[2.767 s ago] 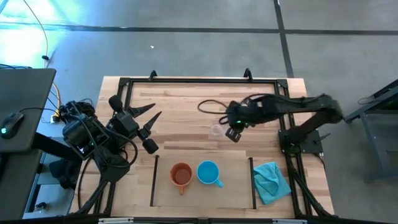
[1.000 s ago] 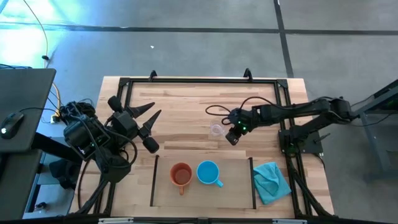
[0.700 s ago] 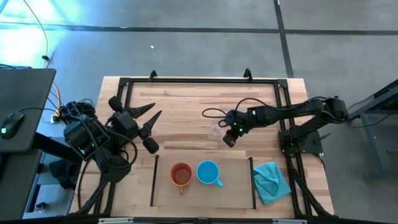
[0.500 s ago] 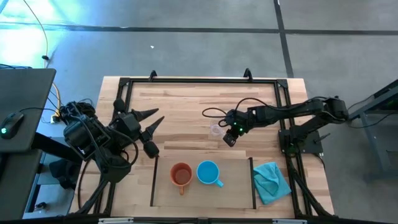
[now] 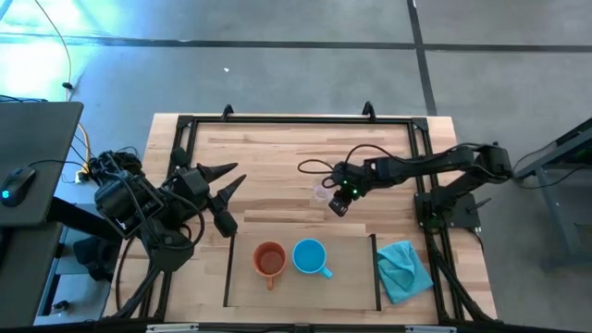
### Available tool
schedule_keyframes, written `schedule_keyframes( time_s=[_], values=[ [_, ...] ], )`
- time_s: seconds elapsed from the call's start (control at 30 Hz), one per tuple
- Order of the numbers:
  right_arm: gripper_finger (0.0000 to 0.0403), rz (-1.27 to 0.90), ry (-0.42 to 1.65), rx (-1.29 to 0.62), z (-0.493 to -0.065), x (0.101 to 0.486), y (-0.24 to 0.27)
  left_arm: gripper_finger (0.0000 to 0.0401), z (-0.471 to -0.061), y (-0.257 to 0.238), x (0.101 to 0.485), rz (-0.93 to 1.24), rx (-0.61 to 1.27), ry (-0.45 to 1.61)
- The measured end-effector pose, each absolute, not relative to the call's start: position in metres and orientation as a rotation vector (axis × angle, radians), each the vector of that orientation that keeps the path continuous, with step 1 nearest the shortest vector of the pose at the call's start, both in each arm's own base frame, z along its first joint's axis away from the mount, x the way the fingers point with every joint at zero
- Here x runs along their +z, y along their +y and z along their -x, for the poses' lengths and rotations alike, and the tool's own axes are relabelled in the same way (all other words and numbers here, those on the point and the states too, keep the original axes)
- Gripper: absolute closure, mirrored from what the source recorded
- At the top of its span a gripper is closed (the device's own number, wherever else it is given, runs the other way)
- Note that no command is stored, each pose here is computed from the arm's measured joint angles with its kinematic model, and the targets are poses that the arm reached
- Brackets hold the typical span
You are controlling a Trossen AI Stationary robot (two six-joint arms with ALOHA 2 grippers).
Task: Stack small to large cups/mugs on shelf
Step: Put the transparent mug on the shelf
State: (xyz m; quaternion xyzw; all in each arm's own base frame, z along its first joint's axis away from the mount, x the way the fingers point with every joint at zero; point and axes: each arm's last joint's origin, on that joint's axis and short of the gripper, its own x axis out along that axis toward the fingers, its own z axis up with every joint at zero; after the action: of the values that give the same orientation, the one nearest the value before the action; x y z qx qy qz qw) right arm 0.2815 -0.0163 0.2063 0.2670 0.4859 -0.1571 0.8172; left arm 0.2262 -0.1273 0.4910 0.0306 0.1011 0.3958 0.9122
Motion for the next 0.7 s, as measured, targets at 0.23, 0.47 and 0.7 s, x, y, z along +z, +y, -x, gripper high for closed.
schedule_keyframes(
  time_s=[0.23, 0.47, 0.7],
  values=[
    [0.0295, -0.563, 1.066, -0.334, -0.287, 0.196, -0.016, 0.0277, -0.226, -0.127, 0.491, -0.064, 0.817, 0.207],
    [0.0295, -0.545, 1.079, -0.334, -0.288, 0.191, -0.018, 0.0277, -0.226, -0.127, 0.491, -0.068, 0.817, 0.209],
    [0.0295, -0.525, 1.077, -0.371, -0.288, 0.19, -0.025, 0.0277, -0.226, -0.127, 0.492, -0.082, 0.838, 0.19]
  ],
)
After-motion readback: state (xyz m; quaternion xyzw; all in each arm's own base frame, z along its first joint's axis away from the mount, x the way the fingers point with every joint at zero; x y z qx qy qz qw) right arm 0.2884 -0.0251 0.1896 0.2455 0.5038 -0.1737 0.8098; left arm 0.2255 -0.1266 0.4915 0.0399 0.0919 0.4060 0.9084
